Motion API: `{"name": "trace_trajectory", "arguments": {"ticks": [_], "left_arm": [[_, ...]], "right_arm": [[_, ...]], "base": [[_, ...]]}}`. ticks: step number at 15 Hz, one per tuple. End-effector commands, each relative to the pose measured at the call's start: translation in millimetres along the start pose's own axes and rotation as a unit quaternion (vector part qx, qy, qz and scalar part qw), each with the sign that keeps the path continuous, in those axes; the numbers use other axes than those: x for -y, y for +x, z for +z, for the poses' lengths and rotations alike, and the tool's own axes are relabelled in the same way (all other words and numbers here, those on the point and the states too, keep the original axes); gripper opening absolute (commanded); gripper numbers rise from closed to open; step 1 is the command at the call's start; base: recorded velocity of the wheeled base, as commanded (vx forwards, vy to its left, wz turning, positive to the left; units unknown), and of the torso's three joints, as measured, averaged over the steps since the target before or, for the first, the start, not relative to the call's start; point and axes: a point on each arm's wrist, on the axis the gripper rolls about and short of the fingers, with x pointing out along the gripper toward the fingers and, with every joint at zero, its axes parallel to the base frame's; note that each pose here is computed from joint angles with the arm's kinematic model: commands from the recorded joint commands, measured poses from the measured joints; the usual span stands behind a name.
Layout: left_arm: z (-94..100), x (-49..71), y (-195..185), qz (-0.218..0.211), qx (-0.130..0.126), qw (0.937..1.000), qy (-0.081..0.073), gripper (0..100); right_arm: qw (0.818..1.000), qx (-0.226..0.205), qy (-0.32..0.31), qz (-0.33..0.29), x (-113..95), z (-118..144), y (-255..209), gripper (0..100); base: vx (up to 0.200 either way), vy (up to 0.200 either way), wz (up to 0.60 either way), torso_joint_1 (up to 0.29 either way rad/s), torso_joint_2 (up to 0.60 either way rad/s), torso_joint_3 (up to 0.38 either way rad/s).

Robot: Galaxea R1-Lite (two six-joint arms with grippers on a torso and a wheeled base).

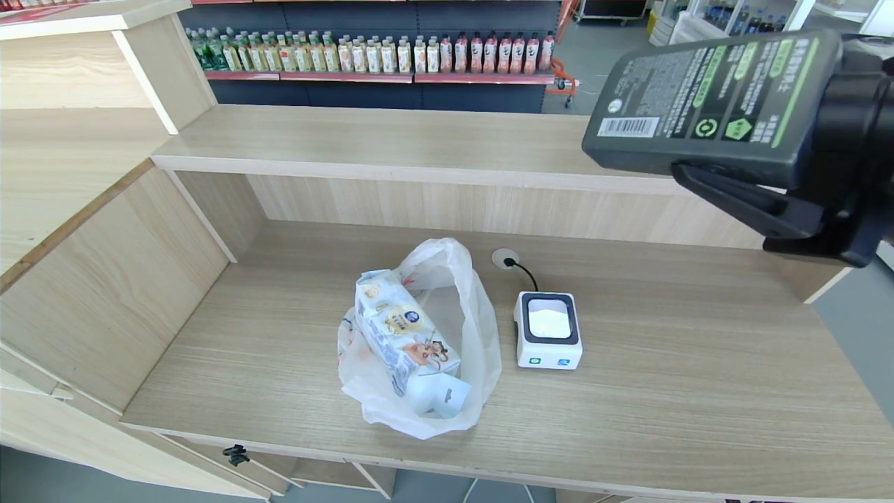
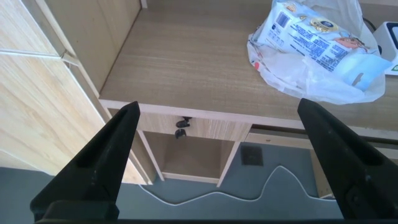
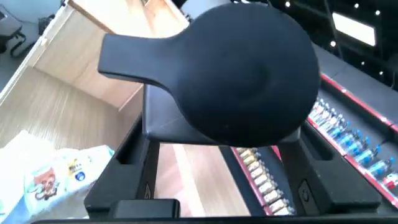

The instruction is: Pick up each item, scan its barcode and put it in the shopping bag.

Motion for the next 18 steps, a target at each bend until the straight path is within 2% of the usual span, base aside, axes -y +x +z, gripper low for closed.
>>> {"name": "trace_trajectory", "arguments": {"ticks": [1, 6, 8, 18], "left_arm": [[0.0, 0.0, 0, 0.0, 0.0, 1.0, 0.0, 100], [0.0, 0.0, 0, 0.0, 0.0, 1.0, 0.0, 100], [0.0, 0.0, 0, 0.0, 0.0, 1.0, 0.0, 100], [0.0, 0.0, 0, 0.0, 0.0, 1.0, 0.0, 100]], "right_arm": [[0.997, 0.075, -0.014, -0.001, -7, 30, 19, 0], [0.993, 0.118, -0.017, 0.003, -26, 49, 17, 0], [0.994, 0.112, -0.011, 0.013, -38, 51, 9, 0], [0.993, 0.115, 0.017, 0.035, -62, 62, -9, 0]], "base": [[0.0, 0.0, 0.0, 0.0, 0.0, 0.0], [0.0, 0.0, 0.0, 0.0, 0.0, 0.0], [0.0, 0.0, 0.0, 0.0, 0.0, 0.0], [0.0, 0.0, 0.0, 0.0, 0.0, 0.0]]}}
